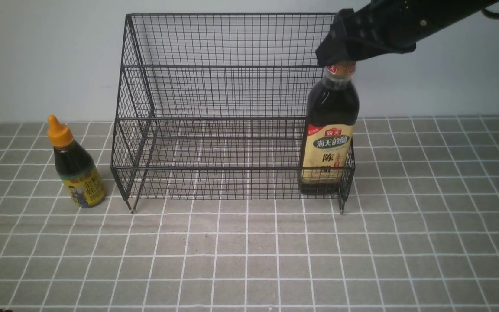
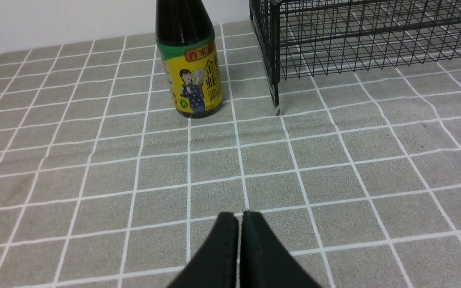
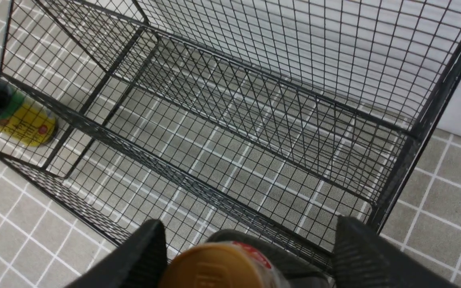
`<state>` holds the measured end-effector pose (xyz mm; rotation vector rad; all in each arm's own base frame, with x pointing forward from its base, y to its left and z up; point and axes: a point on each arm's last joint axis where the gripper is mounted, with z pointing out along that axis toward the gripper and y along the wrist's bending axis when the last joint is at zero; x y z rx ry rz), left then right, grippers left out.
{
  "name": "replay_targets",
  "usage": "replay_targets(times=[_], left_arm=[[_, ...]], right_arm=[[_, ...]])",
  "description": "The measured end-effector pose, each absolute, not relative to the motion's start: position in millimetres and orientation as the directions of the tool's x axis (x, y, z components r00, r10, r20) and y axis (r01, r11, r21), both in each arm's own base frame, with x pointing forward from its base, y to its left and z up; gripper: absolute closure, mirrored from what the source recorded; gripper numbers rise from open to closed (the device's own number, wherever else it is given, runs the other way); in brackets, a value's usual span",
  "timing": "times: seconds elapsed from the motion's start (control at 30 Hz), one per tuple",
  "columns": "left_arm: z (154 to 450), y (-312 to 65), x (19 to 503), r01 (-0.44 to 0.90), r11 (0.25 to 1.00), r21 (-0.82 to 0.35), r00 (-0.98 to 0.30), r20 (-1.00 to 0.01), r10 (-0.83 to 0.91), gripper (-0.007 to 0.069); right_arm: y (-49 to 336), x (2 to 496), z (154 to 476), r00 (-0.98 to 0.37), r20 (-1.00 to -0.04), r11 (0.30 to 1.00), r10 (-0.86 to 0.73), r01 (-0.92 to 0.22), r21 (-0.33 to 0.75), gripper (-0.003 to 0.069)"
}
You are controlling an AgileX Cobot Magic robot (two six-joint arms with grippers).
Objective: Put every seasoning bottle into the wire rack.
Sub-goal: Use the right arm to put the condiment bottle back on the shelf, then use the left arm to grab the condiment bottle closest to it
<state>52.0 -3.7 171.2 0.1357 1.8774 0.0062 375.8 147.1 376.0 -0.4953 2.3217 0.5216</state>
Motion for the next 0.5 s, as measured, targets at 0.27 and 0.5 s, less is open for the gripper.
replay_targets(times=[0.27, 0.5], left_arm=[[171.2, -3.7, 52.0, 0.091, 0.993, 0.073, -0.300, -0.949, 0.097, 0.0632], [171.2, -3.7, 52.0, 0.091, 0.993, 0.073, -0.300, -0.949, 0.097, 0.0632]], right_arm=[[140.8, 356.1, 412.1, -0.621, -0.764, 0.842, -0.173, -0.496, 0.213, 0.0155], [120.8, 294.0, 493.5, -0.457, -0.875, 0.830, -0.157, -0.542, 0.134, 0.0226]])
